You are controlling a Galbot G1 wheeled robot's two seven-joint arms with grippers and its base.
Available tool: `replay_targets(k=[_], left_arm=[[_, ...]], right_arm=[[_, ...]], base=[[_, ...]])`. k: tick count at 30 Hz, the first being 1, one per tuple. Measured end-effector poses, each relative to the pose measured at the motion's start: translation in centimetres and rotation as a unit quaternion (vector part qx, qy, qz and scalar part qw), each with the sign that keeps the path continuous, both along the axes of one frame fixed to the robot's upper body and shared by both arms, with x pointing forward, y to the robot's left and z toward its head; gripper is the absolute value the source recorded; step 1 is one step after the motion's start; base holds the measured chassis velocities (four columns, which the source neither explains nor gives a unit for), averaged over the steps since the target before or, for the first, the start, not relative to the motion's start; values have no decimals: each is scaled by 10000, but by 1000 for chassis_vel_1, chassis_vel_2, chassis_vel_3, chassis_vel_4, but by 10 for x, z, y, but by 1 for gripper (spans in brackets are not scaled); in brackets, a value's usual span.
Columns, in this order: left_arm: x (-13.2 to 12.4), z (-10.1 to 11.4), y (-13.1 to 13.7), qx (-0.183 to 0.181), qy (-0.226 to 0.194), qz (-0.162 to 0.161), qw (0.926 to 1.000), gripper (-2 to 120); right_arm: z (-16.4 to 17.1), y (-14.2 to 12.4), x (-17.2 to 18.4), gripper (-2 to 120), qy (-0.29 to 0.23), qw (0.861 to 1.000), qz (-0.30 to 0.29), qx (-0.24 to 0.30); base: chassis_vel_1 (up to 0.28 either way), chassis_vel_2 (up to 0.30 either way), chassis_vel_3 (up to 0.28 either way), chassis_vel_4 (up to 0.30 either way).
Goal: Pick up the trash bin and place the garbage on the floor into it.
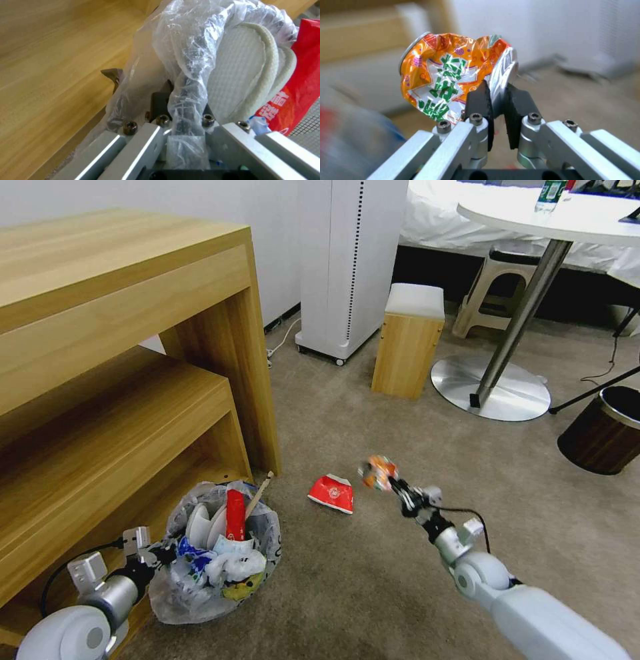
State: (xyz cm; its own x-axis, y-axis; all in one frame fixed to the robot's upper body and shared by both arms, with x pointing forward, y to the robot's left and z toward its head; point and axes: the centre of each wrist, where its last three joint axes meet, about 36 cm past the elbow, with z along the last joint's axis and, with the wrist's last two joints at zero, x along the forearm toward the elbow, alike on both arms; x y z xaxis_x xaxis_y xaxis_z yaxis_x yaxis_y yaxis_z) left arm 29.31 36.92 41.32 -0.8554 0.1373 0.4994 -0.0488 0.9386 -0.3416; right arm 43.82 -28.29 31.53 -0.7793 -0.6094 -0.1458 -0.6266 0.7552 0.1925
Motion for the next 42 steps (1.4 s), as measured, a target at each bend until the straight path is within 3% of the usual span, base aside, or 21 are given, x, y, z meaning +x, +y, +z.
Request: replay_targets(k=[2,3,5,6,9,12,23,32,37,38,40,42], left_arm=[[-1,4,-3,1,-9,-24,10000,0],[-1,4,-3,1,-9,-24,10000,0],[-1,9,-7,6,-25,-44,10000,0],[-1,9,-7,6,-25,-44,10000,0],[-4,18,-12,-30,-66,-81,9999,0],[-7,28,-15,-79,-96,-109,9999,0],[-21,53,-24,-127,-103,-231,9996,0],[-27,57,-29,-118,-95,-260,9995,0],[-28,56,-30,-131,-104,-249,9995,0],[-28,56,-30,-135,-108,-242,9996,0],[-28,56,-30,-136,-106,-237,9996,0],[-28,52,-29,-146,-79,-191,9997,0]], right_arm=[[36,29,0,7,-147,9980,559,257],[36,29,0,7,-147,9980,559,257],[76,66,-4,7,-166,9915,1210,459],[76,66,-4,7,-166,9915,1210,459],[92,108,-19,7,163,9828,1769,508],[85,125,-28,7,372,9776,2035,387],[52,150,-61,7,1001,9742,2023,57],[42,167,-75,7,1318,9709,1997,-93],[44,176,-83,23,1404,9658,2176,-106],[44,176,-85,30,1410,9650,2210,-103],[45,175,-85,32,1409,9647,2223,-100],[45,171,-86,44,1397,9636,2276,-99]], base=[[0,0,0,0],[0,0,0,0],[0,0,0,0],[0,0,0,0],[0,0,0,0],[0,0,0,0],[0,0,0,0],[0,0,0,0],[0,0,0,0],[0,0,0,0],[0,0,0,0],[0,0,0,0]])
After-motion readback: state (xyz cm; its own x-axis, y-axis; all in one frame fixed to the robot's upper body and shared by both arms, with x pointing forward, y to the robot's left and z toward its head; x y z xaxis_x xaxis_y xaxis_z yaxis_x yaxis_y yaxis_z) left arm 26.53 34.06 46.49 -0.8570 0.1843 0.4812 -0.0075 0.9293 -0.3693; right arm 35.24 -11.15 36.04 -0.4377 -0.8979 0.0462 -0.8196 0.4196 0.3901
